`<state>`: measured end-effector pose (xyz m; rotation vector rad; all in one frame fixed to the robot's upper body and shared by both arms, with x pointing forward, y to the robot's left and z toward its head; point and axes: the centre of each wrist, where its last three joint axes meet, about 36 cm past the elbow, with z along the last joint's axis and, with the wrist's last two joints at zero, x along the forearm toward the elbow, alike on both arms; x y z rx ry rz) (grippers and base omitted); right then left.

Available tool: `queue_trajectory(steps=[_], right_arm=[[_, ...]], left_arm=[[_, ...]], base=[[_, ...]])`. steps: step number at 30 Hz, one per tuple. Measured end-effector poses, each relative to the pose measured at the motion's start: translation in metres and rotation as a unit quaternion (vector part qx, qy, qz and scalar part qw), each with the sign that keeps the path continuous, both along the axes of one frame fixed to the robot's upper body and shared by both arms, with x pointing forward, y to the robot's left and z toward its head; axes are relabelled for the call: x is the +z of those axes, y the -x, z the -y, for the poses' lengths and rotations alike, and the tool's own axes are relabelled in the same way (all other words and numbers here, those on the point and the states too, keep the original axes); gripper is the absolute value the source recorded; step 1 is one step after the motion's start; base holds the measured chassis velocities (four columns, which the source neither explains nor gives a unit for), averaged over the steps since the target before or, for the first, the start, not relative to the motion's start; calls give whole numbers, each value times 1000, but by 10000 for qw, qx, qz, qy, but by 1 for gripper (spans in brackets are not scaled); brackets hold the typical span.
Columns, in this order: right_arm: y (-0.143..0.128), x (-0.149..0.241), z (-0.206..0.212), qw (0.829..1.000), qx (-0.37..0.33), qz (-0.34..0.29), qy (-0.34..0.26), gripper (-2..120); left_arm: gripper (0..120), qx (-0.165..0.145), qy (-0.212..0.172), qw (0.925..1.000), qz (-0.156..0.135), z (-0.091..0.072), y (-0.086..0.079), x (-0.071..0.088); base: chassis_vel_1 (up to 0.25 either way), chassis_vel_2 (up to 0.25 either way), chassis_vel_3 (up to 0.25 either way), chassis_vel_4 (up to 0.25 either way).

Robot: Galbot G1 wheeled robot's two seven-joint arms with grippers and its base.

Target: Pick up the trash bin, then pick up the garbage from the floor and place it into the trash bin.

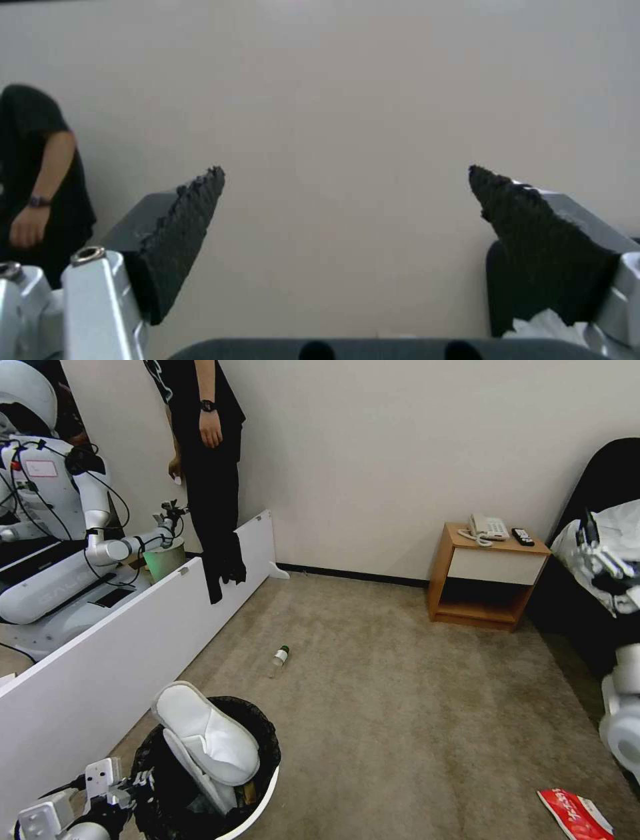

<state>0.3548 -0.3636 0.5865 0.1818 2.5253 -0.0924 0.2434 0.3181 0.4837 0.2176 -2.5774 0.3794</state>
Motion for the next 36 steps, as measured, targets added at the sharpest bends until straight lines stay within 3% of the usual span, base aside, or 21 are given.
queue_trajectory(steps=[19, 36], right_arm=[[12, -43, -32, 9981, 231, -523, -211, 93], [12, -49, -33, 9980, 219, -569, -171, 93]], left_arm=[[2, -25, -107, 9999, 65, 9, 2, -6], [2, -8, -85, 9999, 85, 12, 1, -9]], base=[[-24, -26, -27, -28], [-103, -106, -104, -102]])
